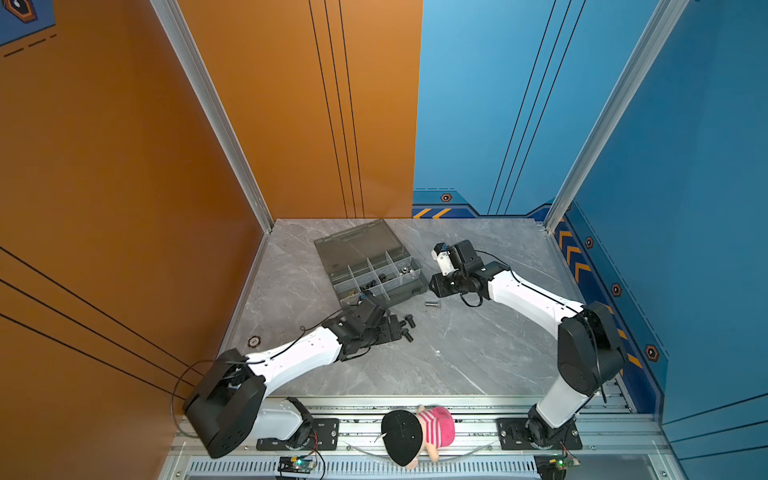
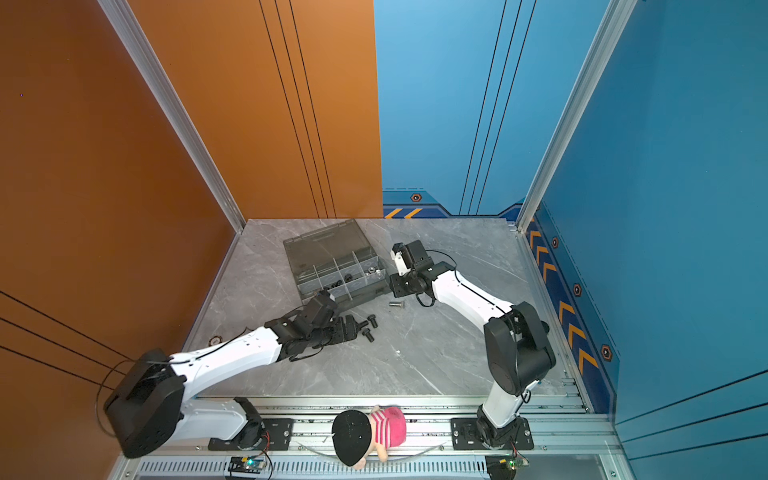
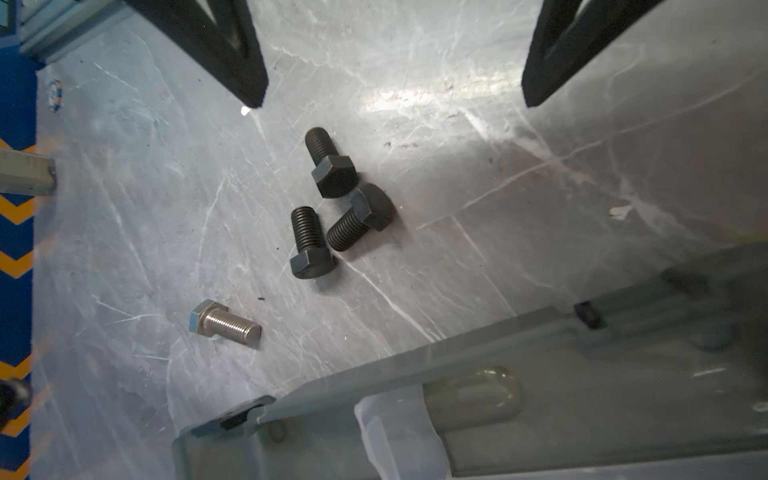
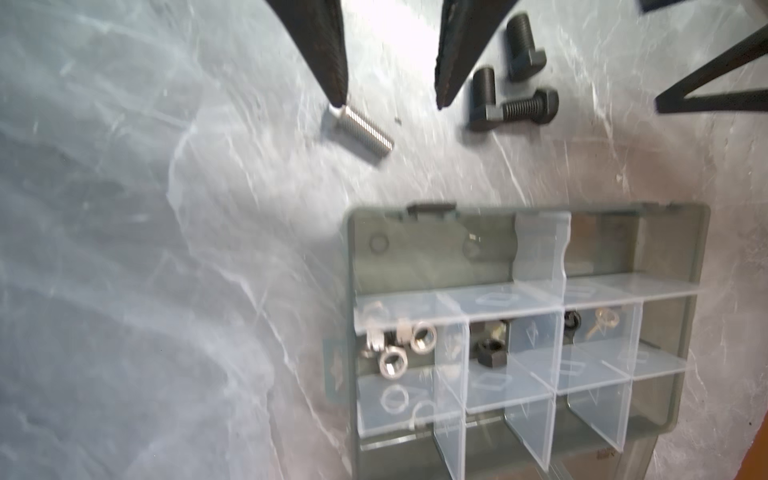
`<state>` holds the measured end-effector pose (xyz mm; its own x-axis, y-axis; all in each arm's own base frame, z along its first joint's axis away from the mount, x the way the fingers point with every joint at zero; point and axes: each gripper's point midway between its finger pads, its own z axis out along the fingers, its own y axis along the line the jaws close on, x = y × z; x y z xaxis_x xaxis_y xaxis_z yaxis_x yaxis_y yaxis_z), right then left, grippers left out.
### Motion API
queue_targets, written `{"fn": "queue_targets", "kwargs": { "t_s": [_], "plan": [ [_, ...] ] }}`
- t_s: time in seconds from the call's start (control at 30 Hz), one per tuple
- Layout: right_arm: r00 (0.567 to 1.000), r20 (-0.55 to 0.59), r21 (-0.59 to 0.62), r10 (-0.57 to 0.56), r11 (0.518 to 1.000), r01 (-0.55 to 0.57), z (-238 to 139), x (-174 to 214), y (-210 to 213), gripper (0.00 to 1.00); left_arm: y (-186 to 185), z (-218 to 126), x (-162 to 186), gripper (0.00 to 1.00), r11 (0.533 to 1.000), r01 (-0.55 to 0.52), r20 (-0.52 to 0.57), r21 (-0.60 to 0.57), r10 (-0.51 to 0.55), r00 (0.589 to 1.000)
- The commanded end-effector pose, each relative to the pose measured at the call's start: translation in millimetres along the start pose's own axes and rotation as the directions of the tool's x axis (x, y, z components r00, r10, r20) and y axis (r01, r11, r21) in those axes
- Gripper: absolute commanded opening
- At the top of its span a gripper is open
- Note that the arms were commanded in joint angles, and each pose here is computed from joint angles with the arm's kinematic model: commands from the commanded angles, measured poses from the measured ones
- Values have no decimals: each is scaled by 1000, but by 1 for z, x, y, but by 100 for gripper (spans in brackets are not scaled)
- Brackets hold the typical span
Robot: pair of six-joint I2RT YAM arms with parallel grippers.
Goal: Sort the screws and nuts into containers
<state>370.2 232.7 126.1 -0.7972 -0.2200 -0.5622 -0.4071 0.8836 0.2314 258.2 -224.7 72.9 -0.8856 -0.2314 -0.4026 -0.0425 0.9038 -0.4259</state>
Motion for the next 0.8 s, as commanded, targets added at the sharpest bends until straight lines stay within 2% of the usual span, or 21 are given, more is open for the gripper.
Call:
{"fn": "queue_targets", "kwargs": {
  "t_s": [0.0, 0.23, 0.57, 0.77],
  "plan": [
    [999, 23, -17, 29, 999, -29, -11, 9, -1, 38, -4, 5, -5, 98, 998, -25, 18, -62, 26, 999],
    [998, 0, -24, 63, 998, -63, -11, 39, -6, 38, -5, 16, -3, 98, 990, -29, 9, -141, 31, 999],
    [995, -15, -36, 101, 994, -102, -7, 61, -8, 38, -21, 32, 2, 100, 987, -64, -33, -149, 59, 998],
    [993, -15, -39, 114, 993, -114, -6, 63, -11, 38, -25, 37, 9, 95, 985, -71, -48, -157, 64, 997]
  ]
}}
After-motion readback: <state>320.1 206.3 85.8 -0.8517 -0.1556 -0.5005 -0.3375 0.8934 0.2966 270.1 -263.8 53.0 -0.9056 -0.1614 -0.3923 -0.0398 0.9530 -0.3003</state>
